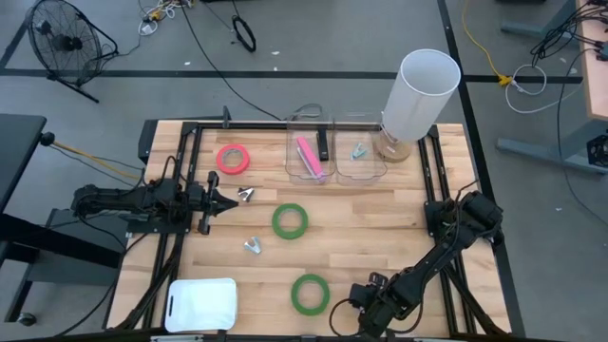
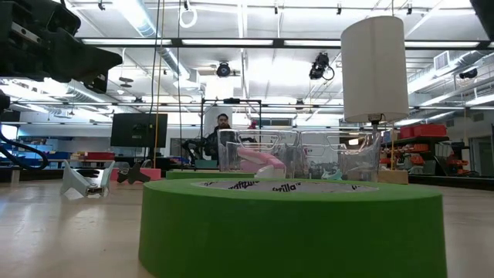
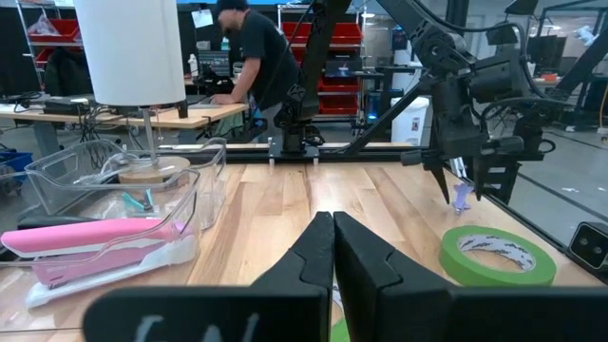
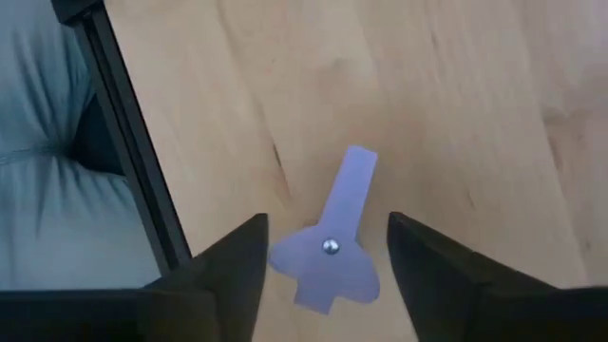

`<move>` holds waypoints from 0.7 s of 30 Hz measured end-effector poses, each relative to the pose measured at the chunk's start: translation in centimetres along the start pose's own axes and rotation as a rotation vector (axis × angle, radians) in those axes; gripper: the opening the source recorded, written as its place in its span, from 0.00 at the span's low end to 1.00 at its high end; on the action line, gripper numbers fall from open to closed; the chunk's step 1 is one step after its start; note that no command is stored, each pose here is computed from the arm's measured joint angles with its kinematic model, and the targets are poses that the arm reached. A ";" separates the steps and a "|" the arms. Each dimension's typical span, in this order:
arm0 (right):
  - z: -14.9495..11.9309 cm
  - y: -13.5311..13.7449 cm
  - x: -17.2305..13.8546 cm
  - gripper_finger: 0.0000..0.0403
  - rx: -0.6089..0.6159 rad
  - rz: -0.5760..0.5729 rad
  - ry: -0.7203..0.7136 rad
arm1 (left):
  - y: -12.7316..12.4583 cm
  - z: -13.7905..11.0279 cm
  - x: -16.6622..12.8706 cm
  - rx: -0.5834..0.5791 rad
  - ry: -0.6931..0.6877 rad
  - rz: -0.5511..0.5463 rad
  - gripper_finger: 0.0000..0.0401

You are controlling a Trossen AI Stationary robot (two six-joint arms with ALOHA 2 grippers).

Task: Pick and place Stapler, Stapler remover, tape
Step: Put the purple staple remover into the right transparent bin

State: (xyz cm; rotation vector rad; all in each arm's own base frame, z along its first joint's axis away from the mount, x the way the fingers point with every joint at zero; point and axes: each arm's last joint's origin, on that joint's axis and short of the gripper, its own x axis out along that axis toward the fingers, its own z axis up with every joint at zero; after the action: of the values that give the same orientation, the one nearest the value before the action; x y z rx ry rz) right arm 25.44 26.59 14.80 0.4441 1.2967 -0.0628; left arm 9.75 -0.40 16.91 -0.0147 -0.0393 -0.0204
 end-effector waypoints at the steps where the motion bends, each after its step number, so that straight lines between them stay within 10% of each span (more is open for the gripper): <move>1: 0.0 0.0 0.0 0.51 -0.005 0.000 0.003 | 0.0 0.0 0.0 0.000 0.000 0.000 0.04; 7: -0.1 0.1 0.0 0.19 -0.025 0.017 0.039 | 0.0 0.0 0.0 0.000 0.000 0.000 0.04; 21: 0.6 -0.9 -1.0 0.19 -0.053 -0.040 0.039 | 0.0 0.0 0.0 0.000 0.000 0.000 0.04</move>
State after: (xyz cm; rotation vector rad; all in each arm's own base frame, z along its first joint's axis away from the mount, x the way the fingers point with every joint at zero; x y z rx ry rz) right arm 25.49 25.32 15.58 0.3756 1.3427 -0.0532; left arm 9.75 -0.39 16.92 -0.0148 -0.0393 -0.0201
